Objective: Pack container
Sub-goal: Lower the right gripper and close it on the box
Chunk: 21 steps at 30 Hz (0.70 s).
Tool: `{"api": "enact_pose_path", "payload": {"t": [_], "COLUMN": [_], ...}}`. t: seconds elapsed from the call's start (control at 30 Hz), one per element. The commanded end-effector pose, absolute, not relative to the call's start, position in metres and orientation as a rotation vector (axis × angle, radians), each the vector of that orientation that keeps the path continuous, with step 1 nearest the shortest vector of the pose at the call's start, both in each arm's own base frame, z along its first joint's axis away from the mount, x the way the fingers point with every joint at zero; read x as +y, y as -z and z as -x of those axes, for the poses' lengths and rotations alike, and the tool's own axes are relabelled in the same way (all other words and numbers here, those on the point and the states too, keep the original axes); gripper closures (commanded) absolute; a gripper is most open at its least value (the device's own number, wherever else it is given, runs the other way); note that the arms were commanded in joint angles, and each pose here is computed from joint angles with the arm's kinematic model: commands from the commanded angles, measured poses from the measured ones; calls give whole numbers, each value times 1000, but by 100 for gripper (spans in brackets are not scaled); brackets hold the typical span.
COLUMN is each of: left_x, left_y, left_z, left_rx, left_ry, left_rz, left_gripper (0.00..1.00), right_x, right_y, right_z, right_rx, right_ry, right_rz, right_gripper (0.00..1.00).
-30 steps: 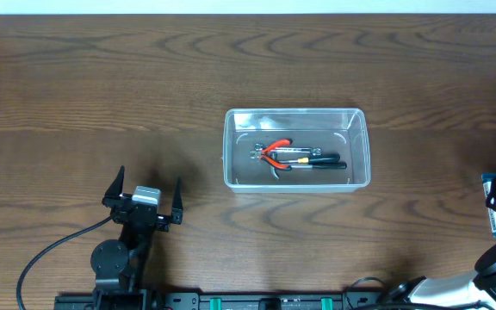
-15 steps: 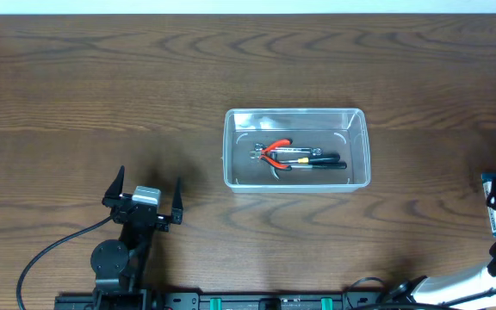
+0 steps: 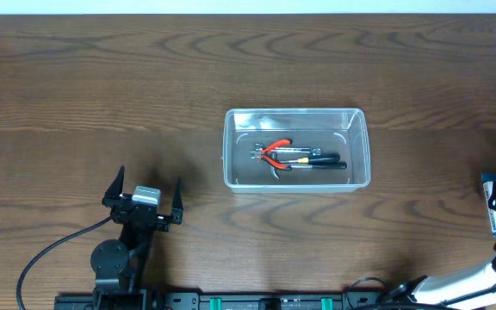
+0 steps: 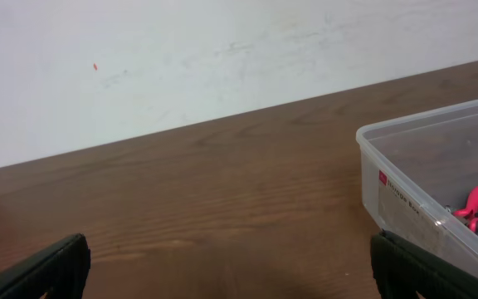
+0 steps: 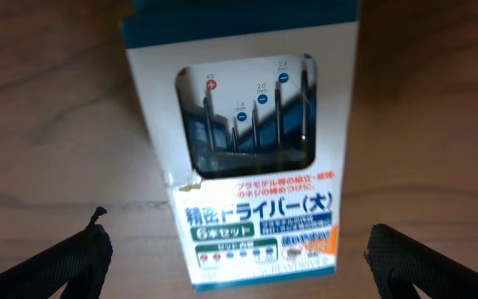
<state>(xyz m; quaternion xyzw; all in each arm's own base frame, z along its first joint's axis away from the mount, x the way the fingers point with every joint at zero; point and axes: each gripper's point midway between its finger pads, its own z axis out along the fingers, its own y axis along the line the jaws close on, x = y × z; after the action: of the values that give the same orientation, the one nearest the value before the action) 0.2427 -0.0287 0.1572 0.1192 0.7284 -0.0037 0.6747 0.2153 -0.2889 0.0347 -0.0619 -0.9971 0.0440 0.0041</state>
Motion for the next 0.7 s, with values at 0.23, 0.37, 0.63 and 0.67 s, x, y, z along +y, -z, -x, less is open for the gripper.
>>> {"api": "enact_pose_path", "payload": {"t": [0.23, 0.37, 0.63, 0.67], "left_x": [-28, -28, -28, -28], "left_y": [-141, -141, -141, -141], "left_z": [-242, -242, -242, -242], "left_rx": [1685, 1685, 1685, 1685], "left_ry": [18, 18, 18, 18], "left_rz": [-265, -265, -265, -265], "left_gripper": [2, 2, 2, 2], "right_x": [-292, -290, -293, -293], "right_y": [-12, -4, 0, 0], "right_z": [-211, -212, -215, -215], "right_rx": [-3103, -3102, -3111, -3111], "right_ry": [-81, -44, -60, -60], "right_rz": [179, 178, 157, 154], "right_gripper": [1, 1, 1, 1]}}
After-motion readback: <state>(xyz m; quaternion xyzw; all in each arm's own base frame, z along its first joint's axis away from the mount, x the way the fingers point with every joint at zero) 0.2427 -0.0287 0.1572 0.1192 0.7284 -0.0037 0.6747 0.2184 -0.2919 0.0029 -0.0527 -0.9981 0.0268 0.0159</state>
